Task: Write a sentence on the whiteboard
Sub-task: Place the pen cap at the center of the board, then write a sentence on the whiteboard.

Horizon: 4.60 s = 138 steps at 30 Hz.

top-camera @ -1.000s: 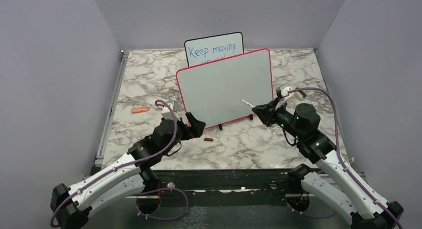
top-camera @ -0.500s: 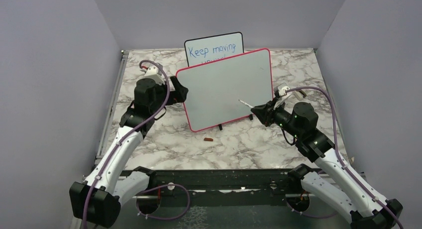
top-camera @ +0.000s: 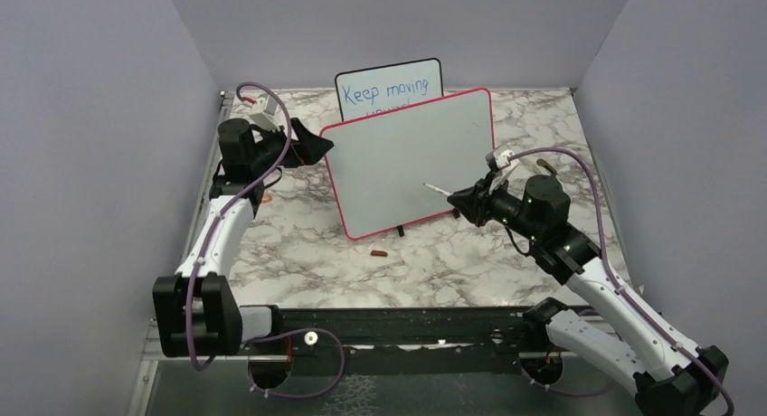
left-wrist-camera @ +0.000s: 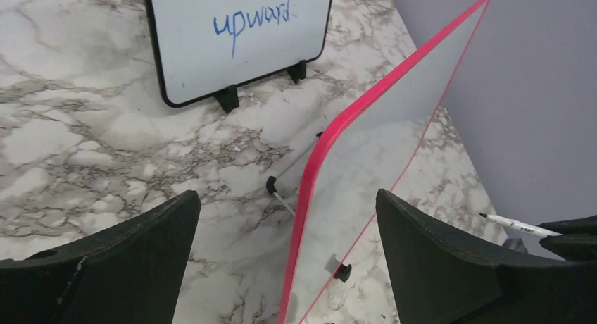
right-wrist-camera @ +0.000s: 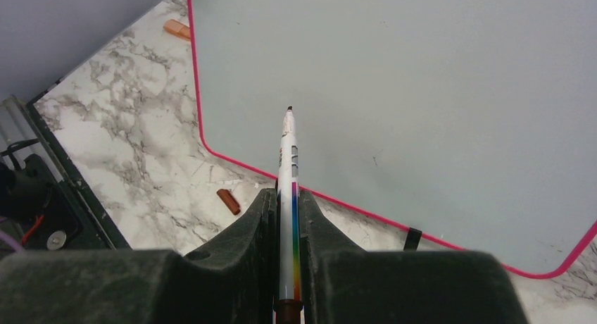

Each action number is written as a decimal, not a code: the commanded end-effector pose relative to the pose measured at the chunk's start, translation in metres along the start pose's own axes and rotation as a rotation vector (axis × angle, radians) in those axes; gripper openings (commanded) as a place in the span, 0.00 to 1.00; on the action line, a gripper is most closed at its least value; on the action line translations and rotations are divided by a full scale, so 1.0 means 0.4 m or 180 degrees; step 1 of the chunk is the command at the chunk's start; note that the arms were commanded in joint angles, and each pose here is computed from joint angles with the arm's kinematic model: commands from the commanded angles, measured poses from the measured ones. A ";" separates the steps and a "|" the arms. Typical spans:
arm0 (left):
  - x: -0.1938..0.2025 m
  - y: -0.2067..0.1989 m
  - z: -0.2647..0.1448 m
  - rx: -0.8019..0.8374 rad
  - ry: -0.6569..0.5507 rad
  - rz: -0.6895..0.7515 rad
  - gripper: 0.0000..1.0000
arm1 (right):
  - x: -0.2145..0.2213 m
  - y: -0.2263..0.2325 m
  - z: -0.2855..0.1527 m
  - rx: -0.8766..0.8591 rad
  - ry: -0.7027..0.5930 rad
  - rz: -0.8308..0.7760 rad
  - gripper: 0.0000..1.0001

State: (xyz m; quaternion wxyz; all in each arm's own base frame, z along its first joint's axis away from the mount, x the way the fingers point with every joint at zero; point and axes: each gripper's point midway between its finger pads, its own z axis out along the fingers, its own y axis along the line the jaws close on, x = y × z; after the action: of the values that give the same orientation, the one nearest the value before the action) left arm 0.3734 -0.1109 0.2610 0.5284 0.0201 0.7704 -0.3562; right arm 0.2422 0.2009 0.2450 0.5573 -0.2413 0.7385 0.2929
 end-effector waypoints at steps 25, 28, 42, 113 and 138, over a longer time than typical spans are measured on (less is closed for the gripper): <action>0.032 -0.100 0.086 0.1594 0.0489 -0.0260 0.25 | -0.092 0.097 0.083 -0.0530 -0.0195 -0.0115 0.01; 0.045 -0.108 0.086 0.1628 0.0496 -0.0246 0.17 | -0.090 0.102 0.085 -0.0507 -0.0186 -0.0136 0.01; 0.156 -0.179 0.077 0.1820 0.0549 -0.0099 0.00 | -0.087 0.108 0.065 -0.0342 -0.0176 -0.0247 0.01; 0.162 -0.148 0.092 0.1573 0.0342 0.0118 0.00 | -0.122 0.289 0.326 0.0552 0.0349 -0.1228 0.01; 0.160 -0.149 0.093 0.1573 0.0349 0.0091 0.00 | -0.131 0.294 0.356 0.0657 0.0203 -0.1151 0.01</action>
State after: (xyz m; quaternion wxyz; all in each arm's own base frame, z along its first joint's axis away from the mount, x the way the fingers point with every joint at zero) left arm 0.3527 -0.1963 0.2440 0.4713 0.1728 0.6798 -0.5347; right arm 0.2696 0.3807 0.2624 0.5722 -0.3491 0.7364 0.0916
